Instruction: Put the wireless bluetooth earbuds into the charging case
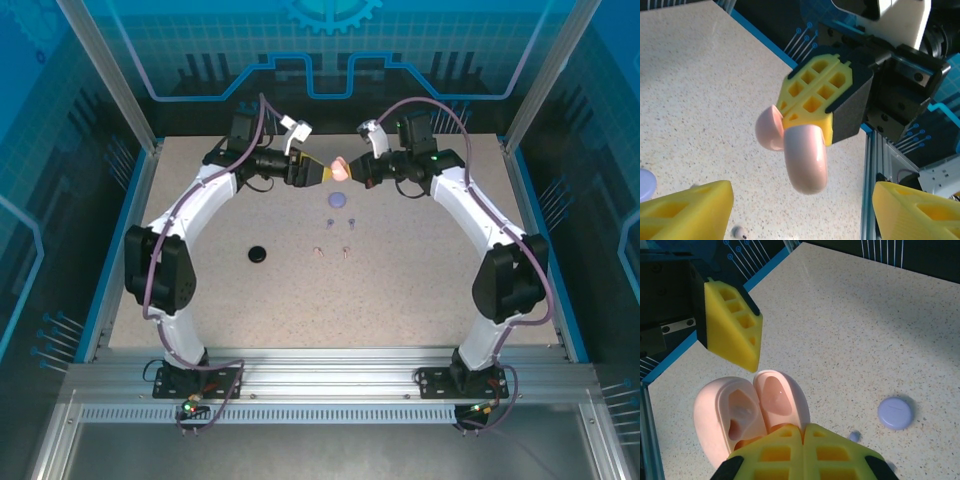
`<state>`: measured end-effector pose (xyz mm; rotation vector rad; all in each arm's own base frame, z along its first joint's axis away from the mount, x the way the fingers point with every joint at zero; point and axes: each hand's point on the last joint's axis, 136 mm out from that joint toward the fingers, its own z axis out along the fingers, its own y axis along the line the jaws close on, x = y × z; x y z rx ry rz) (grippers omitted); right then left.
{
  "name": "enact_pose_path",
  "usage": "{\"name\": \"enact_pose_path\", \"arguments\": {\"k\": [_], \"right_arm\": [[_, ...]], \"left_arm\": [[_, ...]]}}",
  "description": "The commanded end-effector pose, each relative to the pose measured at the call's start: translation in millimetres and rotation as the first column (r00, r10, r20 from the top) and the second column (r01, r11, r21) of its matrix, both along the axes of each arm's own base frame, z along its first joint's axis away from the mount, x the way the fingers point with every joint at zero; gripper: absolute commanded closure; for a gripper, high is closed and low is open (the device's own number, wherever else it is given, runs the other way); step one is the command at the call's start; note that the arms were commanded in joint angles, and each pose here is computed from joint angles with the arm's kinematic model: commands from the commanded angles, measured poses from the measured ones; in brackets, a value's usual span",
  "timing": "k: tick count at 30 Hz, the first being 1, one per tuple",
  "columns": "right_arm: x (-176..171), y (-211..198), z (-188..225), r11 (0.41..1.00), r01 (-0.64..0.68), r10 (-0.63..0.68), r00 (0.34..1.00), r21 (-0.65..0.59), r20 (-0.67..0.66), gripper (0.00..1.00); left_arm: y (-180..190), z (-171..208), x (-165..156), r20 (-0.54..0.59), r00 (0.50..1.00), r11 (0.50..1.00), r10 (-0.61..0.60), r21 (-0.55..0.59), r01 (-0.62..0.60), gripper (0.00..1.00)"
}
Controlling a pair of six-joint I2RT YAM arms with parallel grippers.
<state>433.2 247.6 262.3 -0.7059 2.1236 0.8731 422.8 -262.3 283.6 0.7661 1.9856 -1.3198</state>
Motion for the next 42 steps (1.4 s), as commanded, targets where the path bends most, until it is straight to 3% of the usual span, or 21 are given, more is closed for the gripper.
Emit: {"name": "enact_pose_path", "arguments": {"k": [1, 24, 42], "right_arm": [[-0.1, 7.0, 7.4, 0.999, -0.043, 0.043, 0.999, 0.012, 0.013, 1.0], [-8.1, 22.3, 1.3, 0.995, -0.102, 0.102, 0.995, -0.006, -0.001, 1.0], [-12.5, 27.3, 0.0, 0.992, -0.121, 0.121, 0.993, -0.024, -0.003, 1.0]], "left_arm": [[-5.4, -0.8, -12.7, -0.019, 0.997, 0.997, -0.081, -0.002, 0.081, 0.25], [-17.2, -7.6, -16.5, -0.044, 0.989, 0.99, -0.14, 0.01, 0.14, 0.36], [-21.1, -9.5, -16.3, -0.039, 0.988, 0.988, -0.151, 0.012, 0.151, 0.59]]}}
